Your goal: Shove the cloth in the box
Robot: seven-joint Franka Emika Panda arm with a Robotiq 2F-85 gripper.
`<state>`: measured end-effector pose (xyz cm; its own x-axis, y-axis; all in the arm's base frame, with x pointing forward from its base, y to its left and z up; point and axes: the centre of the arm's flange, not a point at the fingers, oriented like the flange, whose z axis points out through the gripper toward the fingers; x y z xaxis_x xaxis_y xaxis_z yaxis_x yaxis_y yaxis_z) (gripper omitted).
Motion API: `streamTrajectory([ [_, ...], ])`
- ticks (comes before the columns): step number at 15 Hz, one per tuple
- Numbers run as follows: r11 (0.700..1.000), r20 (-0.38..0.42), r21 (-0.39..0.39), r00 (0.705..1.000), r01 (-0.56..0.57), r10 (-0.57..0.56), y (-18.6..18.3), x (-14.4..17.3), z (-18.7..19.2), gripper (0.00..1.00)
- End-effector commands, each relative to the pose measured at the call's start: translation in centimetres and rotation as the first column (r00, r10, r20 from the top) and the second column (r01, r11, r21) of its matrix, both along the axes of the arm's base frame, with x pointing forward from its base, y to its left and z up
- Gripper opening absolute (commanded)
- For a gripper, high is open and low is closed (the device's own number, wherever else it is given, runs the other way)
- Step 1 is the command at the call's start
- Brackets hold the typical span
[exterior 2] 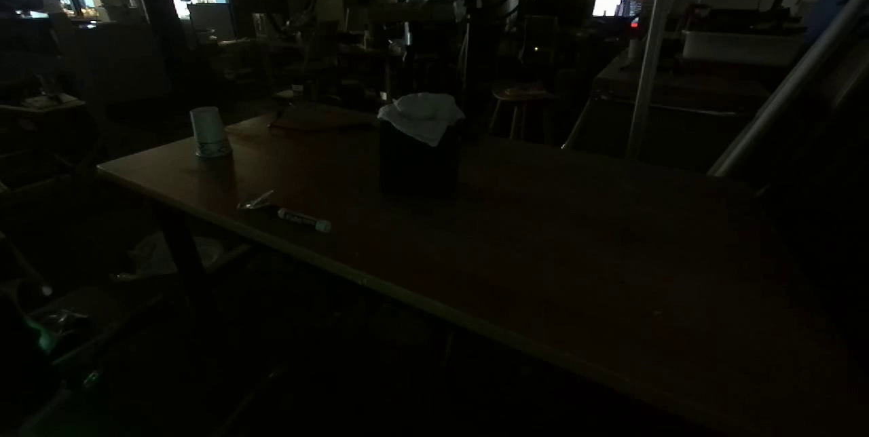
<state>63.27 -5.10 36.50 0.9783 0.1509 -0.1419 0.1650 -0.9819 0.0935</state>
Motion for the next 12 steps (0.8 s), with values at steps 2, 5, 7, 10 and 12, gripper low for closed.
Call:
streamTrajectory([
  [2,1.0,-0.033,-0.001,0.999,-0.008,0.008,0.4,-0.2,-1.8,0.01],
  [5,1.0,-0.078,0.013,0.997,-0.014,0.015,0.2,0.4,-4.3,0.01],
  [7,0.999,-0.112,0.028,0.993,-0.018,0.021,0.0,0.6,-6.1,0.01],
  [10,0.999,-0.148,0.047,0.989,-0.018,0.025,-0.4,0.6,-8.0,0.01],
  [12,0.999,-0.151,0.05,0.988,-0.015,0.023,-0.4,0.8,-7.9,0.01],
])
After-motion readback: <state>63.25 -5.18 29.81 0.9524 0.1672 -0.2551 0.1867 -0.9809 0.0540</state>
